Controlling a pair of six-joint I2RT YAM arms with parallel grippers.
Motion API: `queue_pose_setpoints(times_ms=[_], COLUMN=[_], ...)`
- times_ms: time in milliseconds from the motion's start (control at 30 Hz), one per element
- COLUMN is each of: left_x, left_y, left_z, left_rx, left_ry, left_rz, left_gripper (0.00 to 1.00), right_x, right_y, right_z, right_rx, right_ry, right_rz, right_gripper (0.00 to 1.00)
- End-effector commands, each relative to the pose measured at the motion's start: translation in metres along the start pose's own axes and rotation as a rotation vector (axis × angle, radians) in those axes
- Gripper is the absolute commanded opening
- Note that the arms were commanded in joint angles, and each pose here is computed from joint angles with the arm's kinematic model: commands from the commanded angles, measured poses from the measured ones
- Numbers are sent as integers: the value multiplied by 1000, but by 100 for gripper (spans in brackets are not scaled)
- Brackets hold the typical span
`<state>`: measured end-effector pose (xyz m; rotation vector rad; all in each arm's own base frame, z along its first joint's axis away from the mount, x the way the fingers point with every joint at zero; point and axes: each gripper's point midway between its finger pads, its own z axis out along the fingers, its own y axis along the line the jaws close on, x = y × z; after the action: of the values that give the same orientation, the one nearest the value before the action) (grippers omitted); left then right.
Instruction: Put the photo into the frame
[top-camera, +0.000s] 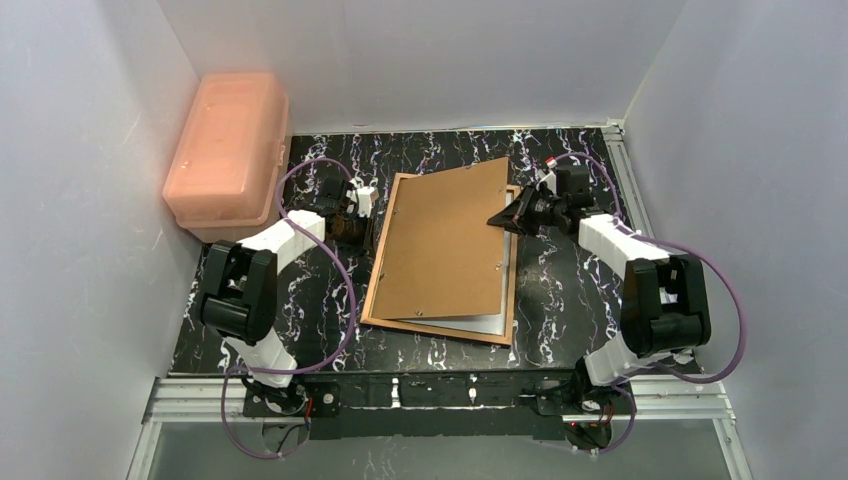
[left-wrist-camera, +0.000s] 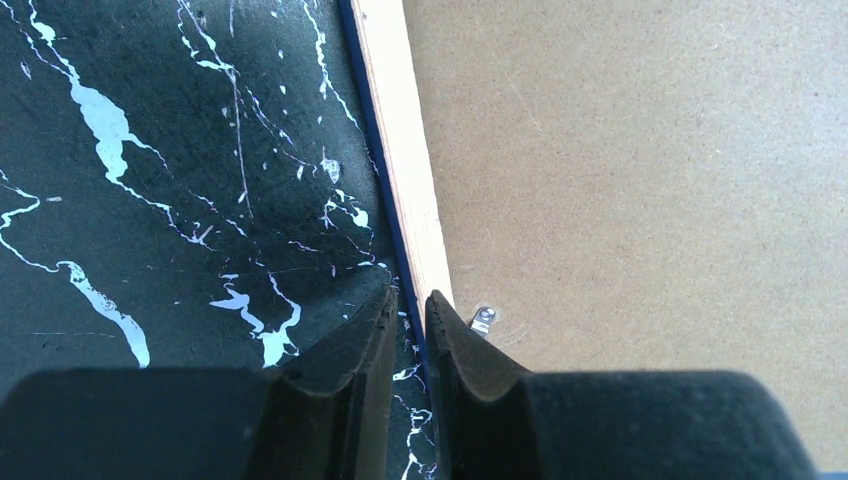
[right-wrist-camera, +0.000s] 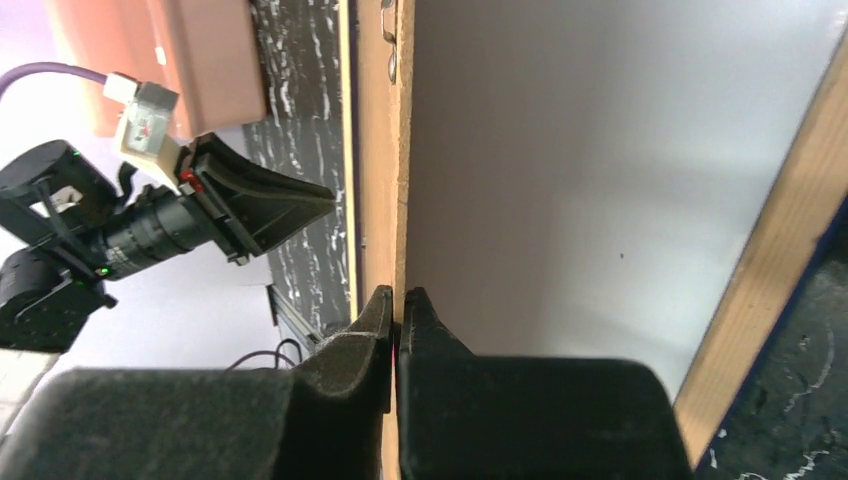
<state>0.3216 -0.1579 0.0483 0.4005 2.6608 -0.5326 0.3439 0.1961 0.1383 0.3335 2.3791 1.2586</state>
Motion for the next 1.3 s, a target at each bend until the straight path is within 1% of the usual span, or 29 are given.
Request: queue_pose_setpoints(times_ms=[0,67,200,367,467,533,600,667,733,800,833,900,1167,1267], left_x=[8,8,8,8,9,11,10,10,11,11,11,11,3,-2], left_y=[-4,-3,-4,-3,-3,-2,-2,-2,-2,-2,-1,-2,-6,-9], left_z=[0,0,0,0,1,2,2,1,2,1,1,-1,-14,-23], left_rx=[19,19,22,19,18,14,15,14,15,14,11,13,17,22], left_ry=[18,17,17,16,20,22,21,20,19,20,20,18,0,-6], left_rz=[14,13,13,14,16,16,19,19,19,19,20,25,40,44], left_gripper=[16,16,15,15,15,15,15,15,15,15,15,14,14,15], right_x=[3,2,2,11,14,12,7,5,3,3,2,2,-7,-6], right_y=[-34,-41,-45,-42,-43,-43,-43,-41,-38,-35,-35,-34,-25,-25], right_z=[1,3,11,24,27,26,23,21,22,23,24,26,23,18], right_rx=[181,229,273,334,378,406,434,444,433,422,422,426,441,456], right_ry=[59,72,97,138,152,146,139,140,144,146,149,159,151,152], right_rz=[-113,-123,-145,-197,-223,-238,-252,-272,-281,-284,-285,-293,-327,-338], right_gripper=[12,22,35,45,48,51,59,72,77,88,97,99,99,96])
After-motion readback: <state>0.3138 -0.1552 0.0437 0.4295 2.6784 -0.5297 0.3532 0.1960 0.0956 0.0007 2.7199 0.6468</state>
